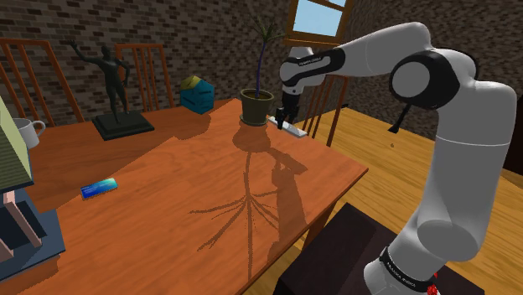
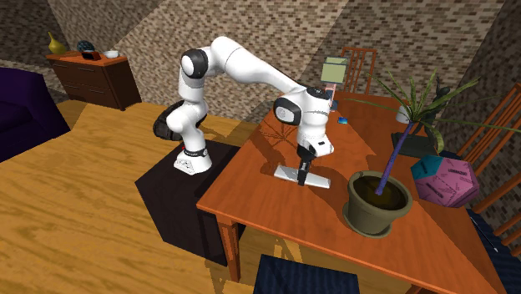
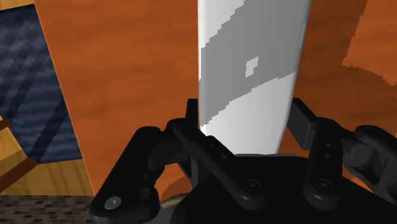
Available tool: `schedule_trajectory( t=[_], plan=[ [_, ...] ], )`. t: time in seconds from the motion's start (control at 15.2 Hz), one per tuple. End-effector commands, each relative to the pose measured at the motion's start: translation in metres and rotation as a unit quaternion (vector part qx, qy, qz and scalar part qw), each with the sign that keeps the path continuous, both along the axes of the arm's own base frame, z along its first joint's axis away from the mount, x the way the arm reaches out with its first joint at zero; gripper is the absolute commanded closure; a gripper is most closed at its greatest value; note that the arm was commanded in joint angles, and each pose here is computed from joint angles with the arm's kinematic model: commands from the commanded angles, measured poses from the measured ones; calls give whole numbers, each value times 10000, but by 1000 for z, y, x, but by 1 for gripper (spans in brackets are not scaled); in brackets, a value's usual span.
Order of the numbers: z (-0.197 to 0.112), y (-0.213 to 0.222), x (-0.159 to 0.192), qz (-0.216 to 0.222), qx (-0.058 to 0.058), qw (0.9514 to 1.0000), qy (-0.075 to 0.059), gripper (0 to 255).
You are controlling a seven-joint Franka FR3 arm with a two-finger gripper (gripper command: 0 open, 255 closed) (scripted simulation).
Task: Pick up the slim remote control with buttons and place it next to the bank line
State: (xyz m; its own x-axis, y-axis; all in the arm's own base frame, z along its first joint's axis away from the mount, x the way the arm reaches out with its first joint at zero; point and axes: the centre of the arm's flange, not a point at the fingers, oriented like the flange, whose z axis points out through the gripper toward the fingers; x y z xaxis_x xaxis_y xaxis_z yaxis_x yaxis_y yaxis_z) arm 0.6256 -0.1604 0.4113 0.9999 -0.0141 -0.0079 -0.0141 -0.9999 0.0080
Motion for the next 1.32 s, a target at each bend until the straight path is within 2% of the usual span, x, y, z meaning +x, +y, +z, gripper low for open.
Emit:
schedule_trajectory(
  t=[0.0, 1.25],
  plan=[
    [1, 25, -1, 0, 0, 10000, -1, 255],
    [2, 275, -17, 0, 0, 10000, -1, 255]
  ],
)
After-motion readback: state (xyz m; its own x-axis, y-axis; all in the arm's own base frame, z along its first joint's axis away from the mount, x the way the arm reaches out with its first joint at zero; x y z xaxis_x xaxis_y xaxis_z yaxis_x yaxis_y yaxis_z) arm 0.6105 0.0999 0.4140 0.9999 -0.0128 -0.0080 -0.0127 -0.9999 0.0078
